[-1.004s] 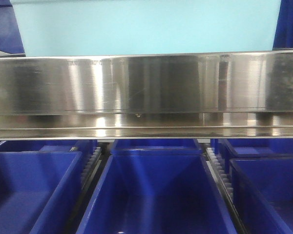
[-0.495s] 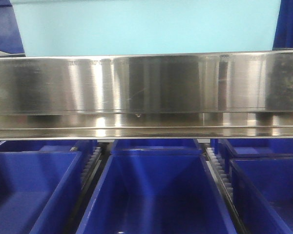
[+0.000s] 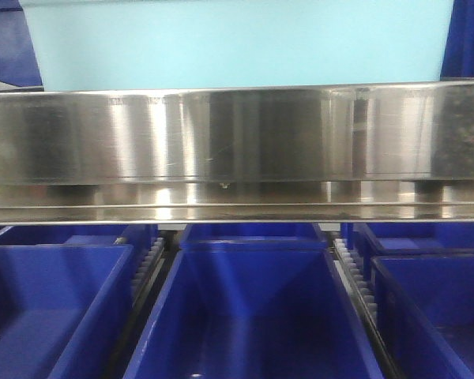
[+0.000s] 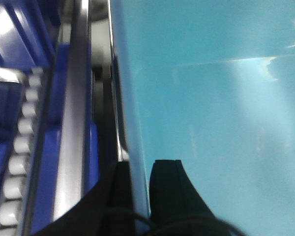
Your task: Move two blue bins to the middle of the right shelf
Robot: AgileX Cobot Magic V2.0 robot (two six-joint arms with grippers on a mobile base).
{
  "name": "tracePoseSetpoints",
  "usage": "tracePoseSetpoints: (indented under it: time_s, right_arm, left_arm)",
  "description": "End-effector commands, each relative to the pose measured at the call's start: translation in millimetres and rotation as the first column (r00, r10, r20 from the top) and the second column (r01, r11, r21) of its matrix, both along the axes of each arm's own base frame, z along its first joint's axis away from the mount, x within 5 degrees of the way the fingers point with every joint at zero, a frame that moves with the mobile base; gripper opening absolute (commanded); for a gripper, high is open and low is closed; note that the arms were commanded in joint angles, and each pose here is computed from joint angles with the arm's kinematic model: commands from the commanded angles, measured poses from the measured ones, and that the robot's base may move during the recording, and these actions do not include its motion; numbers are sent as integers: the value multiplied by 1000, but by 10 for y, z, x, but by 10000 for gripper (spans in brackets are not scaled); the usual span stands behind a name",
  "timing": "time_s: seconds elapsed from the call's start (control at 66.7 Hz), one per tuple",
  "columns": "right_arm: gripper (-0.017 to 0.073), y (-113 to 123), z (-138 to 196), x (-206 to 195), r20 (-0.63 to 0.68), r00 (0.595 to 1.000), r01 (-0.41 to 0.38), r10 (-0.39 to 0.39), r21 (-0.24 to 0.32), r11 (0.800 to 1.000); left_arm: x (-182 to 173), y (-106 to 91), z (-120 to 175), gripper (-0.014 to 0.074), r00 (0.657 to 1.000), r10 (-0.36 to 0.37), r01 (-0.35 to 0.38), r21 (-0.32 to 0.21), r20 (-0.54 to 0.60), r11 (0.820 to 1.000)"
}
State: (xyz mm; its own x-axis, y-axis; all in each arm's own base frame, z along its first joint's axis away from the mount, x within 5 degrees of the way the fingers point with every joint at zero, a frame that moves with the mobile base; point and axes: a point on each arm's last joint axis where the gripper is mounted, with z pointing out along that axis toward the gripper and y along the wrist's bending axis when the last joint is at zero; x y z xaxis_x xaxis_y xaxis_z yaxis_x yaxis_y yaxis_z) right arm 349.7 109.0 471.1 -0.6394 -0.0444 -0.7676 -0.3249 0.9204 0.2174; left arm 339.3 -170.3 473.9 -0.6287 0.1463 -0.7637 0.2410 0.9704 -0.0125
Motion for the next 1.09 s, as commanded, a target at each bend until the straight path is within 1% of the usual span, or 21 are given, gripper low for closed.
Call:
tracePoseSetpoints:
  time_s: [0.0,0.15,0.24,0.465,0.615,0.749,0.794,0.839,0.869,0.944,0.959,0.974,0.989,1.004,1.019,1.049,1.064,1.079]
  right_arm:
    - [-165,33,-25,52,-6,1000,3,-3,33,999]
    - [-165,42,-93,92,-35,999,1,-1,20,1000]
    - [-165,47,-120,110,-46,999,1,0,17,1000]
    - [-165,61,-210,157,-86,996,-4,5,4,1000]
    - [-165,81,-343,221,-147,989,-13,11,-15,1000]
    - [-165,85,-387,243,-167,986,-15,11,-23,1000]
    - [-164,84,-389,244,-166,986,-14,10,-25,1000]
    - [-148,84,-389,244,-166,986,-14,10,-25,1000]
    - [-124,84,-389,244,-166,986,-14,10,-25,1000]
    - [-13,83,-387,239,-170,985,-16,11,-27,1000]
    - [35,83,-387,239,-170,985,-16,11,-27,1000]
    - [71,83,-389,237,-173,985,-16,11,-28,999]
    - [109,83,-389,237,-173,985,-16,11,-28,999]
    - [150,80,-376,227,-170,985,-16,11,-27,1000]
    - [193,81,-378,229,-170,985,-16,11,-27,1000]
    - [281,77,-358,213,-165,986,-16,12,-26,1000]
    - [349,76,-352,211,-162,987,-16,11,-25,1000]
    - [371,75,-348,207,-161,987,-16,11,-25,1000]
  left_arm:
    - [35,-89,-72,-111,999,-40,40,-27,-12,999]
    - [77,-111,-146,-111,999,-39,38,-16,-31,999]
    - [91,-93,-148,-111,999,-26,26,7,-21,1000]
    - [113,-102,-193,-111,999,-24,24,16,-32,1000]
    - [124,-97,-214,-111,999,-21,22,31,-34,999]
    - [134,-95,-246,-111,999,-21,23,48,-39,999]
    - [137,-96,-259,-103,999,-21,24,51,-43,998]
    - [138,-97,-265,-75,999,-21,24,52,-45,998]
    - [138,-97,-265,-45,999,-21,24,52,-45,998]
    - [138,-97,-265,69,999,-21,24,52,-45,998]
    - [138,-97,-265,99,999,-21,24,52,-45,998]
    - [138,-97,-265,148,999,-21,24,52,-45,998]
    - [138,-97,-265,165,999,-21,24,52,-45,998]
    - [138,-97,-265,201,999,-23,25,53,-45,998]
    - [138,-97,-265,258,999,-23,25,53,-45,998]
    - [138,-97,-265,340,999,-28,31,59,-44,998]
    - [138,-97,-265,383,999,-30,32,61,-43,998]
    - [138,-97,-265,405,999,-31,34,62,-43,997]
